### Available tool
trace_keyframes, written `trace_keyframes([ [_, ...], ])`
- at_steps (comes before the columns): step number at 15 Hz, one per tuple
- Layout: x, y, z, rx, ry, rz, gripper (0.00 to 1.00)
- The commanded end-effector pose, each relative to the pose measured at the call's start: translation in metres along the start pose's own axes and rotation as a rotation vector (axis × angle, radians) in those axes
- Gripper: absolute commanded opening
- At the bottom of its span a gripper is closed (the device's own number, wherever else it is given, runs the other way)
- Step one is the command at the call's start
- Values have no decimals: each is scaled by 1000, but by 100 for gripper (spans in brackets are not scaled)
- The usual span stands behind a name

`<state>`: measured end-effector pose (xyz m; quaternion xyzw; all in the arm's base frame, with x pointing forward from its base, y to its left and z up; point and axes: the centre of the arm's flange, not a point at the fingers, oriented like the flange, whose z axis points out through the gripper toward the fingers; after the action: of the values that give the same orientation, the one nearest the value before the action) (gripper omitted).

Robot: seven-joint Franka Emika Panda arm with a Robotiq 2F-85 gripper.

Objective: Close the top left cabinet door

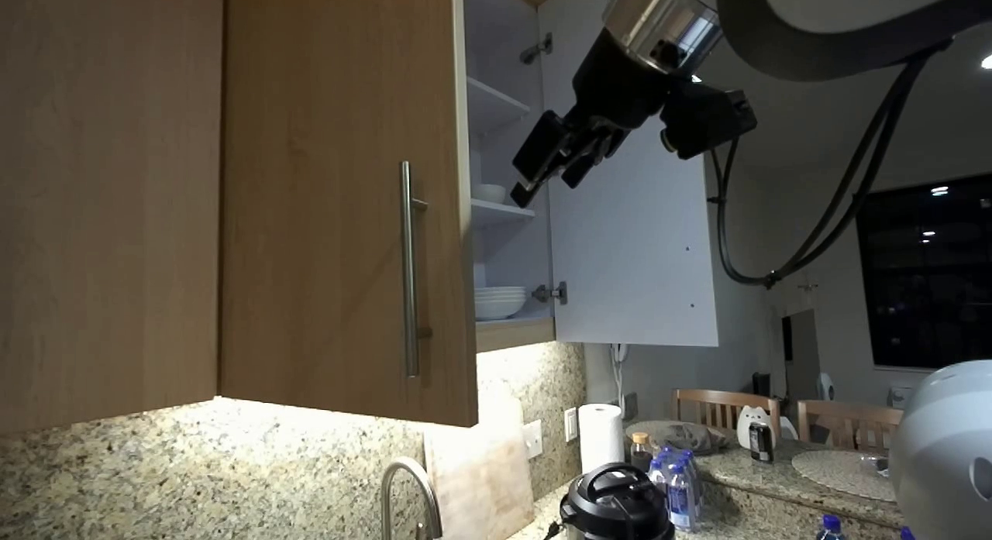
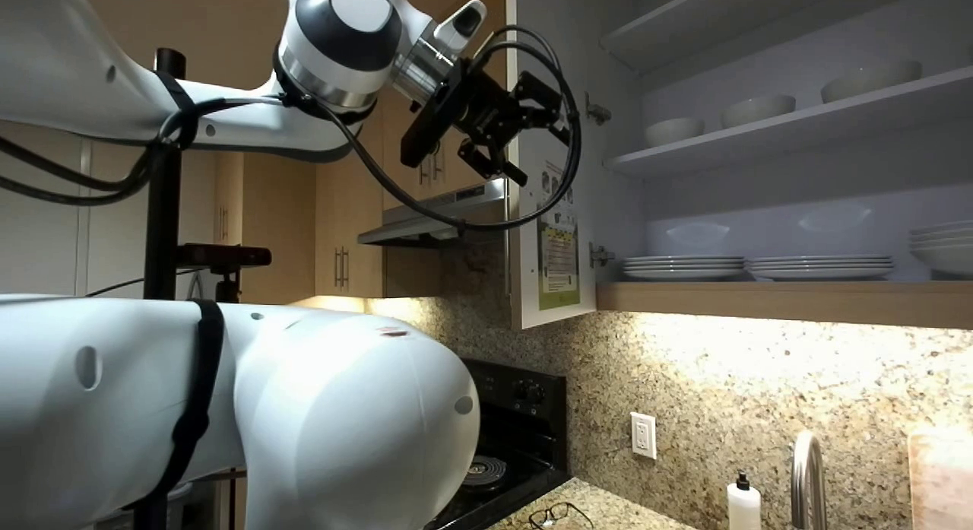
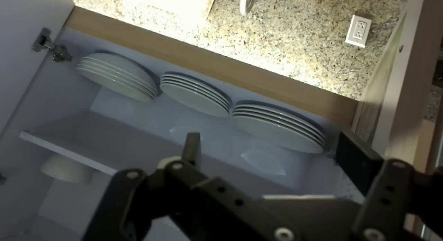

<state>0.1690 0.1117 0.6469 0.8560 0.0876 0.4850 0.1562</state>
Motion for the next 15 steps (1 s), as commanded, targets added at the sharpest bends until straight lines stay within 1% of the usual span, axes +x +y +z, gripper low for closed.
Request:
trace_keyframes([
  [1,8,-11,-14,-27,44,-34,100],
  [7,23,-27,-43,-50,104,-92,100],
  [9,27,-30,-44,-50,114,-111,100],
  [11,28,-44,-57,-46,114,-136,100],
  [15,33,-60,-55,-45,116,-189,100],
])
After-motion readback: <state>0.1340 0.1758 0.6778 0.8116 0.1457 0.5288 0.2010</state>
